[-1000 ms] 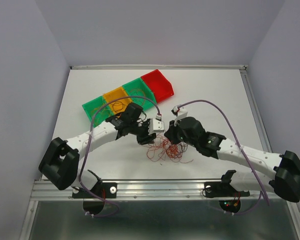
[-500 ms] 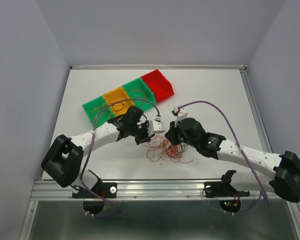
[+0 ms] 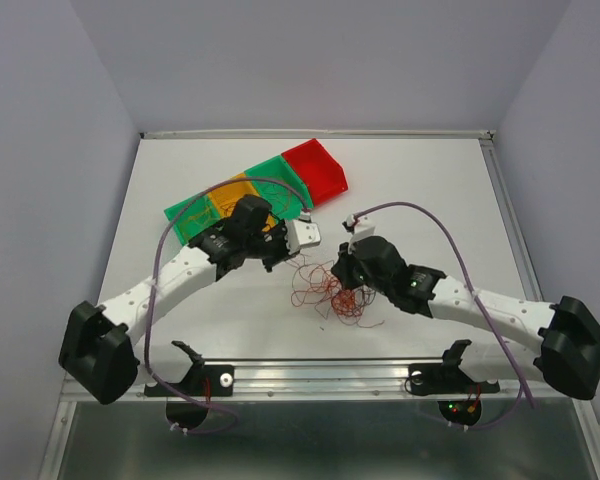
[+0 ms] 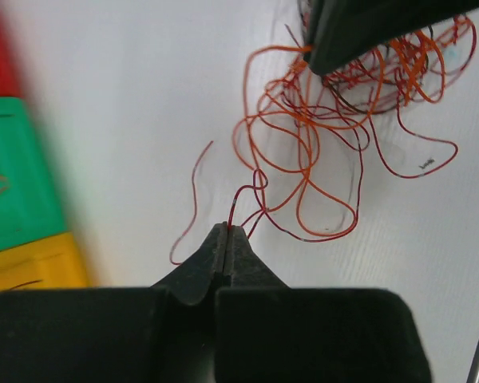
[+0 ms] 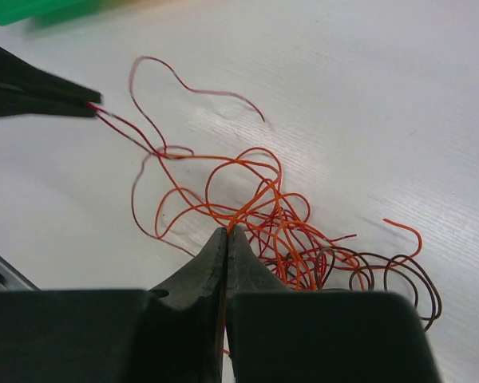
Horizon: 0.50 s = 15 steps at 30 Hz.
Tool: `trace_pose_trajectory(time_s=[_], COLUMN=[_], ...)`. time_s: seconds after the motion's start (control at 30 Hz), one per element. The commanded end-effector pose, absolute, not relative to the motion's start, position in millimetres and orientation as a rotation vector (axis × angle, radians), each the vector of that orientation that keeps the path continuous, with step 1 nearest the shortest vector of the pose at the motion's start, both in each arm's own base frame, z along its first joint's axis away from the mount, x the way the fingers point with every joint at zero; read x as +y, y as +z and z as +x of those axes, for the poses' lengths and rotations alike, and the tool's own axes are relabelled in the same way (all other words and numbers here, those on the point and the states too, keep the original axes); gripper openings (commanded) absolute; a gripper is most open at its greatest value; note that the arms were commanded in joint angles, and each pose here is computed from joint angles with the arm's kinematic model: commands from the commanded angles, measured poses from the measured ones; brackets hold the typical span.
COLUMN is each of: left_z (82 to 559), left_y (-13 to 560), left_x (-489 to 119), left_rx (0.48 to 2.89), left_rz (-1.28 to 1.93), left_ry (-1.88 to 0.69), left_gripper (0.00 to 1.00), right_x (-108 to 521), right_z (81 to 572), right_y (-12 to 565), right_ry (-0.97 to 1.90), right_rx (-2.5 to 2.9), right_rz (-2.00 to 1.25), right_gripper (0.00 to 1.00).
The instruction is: Untangle the cables
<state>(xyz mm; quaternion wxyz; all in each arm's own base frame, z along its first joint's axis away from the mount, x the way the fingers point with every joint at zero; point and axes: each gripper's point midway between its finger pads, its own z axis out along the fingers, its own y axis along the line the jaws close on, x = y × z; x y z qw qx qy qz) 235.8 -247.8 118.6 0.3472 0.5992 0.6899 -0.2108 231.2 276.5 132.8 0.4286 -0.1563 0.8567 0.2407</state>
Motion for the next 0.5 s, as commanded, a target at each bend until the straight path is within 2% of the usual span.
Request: trace_pose_trajectory(time_s=[0.0,0.17,0.47], left_z=[263.0,258.1,244.0], left_y=[244.9,345.3,489.7], left_x=[-236.7,-204.6,-159.9], left_rx=[1.597,1.486,1.274], left_rz=[1.327,1.039,0.739], left_ry=[-0.392,-0.301,-0.196], left_gripper=[0.0,0.0,0.0], right_x=[262.6,183.9,103.7], right_z=[243.9,253.9,236.1], right_y=[149.4,199.7,234.6], right_ry=[0.558,0.42,0.36], right_rx=[2.064,1.85,1.671], right_rz=[-0.228,0.166,0.5], right_gripper=[0.01,0.01,0.01])
